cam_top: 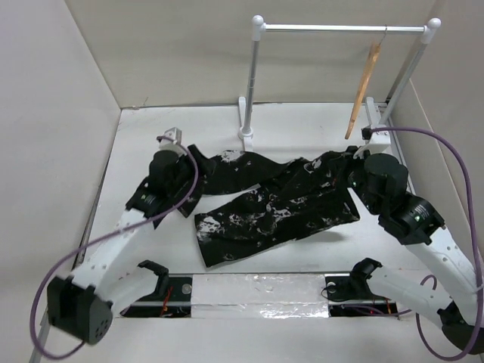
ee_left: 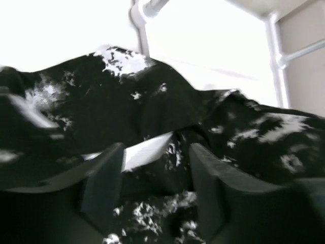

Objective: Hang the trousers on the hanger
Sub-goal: Flatten out the trousers at the center of the board.

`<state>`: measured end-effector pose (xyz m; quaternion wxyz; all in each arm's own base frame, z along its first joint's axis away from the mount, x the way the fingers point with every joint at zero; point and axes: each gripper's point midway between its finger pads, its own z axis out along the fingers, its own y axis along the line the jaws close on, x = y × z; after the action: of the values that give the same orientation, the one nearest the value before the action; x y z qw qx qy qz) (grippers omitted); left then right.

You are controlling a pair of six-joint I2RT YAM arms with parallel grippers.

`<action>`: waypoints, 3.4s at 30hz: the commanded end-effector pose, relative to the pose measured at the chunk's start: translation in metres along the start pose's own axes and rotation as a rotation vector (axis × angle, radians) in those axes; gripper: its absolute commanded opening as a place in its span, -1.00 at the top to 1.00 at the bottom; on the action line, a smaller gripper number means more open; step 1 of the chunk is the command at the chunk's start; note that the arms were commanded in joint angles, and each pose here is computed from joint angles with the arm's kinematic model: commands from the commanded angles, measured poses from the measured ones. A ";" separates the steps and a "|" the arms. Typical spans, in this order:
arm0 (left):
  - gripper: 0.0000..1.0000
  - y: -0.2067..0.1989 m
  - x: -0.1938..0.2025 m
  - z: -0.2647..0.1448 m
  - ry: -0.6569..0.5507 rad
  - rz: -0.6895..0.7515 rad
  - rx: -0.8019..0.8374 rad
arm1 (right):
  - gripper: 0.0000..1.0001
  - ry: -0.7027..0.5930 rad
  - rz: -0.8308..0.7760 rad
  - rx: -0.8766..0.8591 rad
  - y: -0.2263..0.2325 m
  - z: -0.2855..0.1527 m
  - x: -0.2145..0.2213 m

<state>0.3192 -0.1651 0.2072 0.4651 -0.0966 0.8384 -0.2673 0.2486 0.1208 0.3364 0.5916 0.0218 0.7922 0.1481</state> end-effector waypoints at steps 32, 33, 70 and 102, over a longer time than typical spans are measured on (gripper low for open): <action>-0.33 0.099 0.209 -0.060 0.308 -0.125 -0.392 | 1.00 -0.235 0.105 0.007 -0.044 -0.001 -0.074; -0.21 0.090 0.204 -0.055 0.285 -0.129 -0.356 | 1.00 -0.230 0.107 0.002 -0.043 0.001 -0.072; -0.67 -0.092 0.059 -0.029 0.094 0.162 -0.063 | 0.08 -0.130 0.329 0.563 -0.222 0.046 0.003; -0.98 0.252 -0.011 -0.054 -0.354 -0.502 -0.897 | 0.28 0.344 -0.062 -0.605 0.143 0.035 0.198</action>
<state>0.2943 0.0581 0.0952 0.4290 -0.5062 0.7478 0.0234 0.1956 0.2928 0.1485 0.3847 -0.2010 0.8356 0.3367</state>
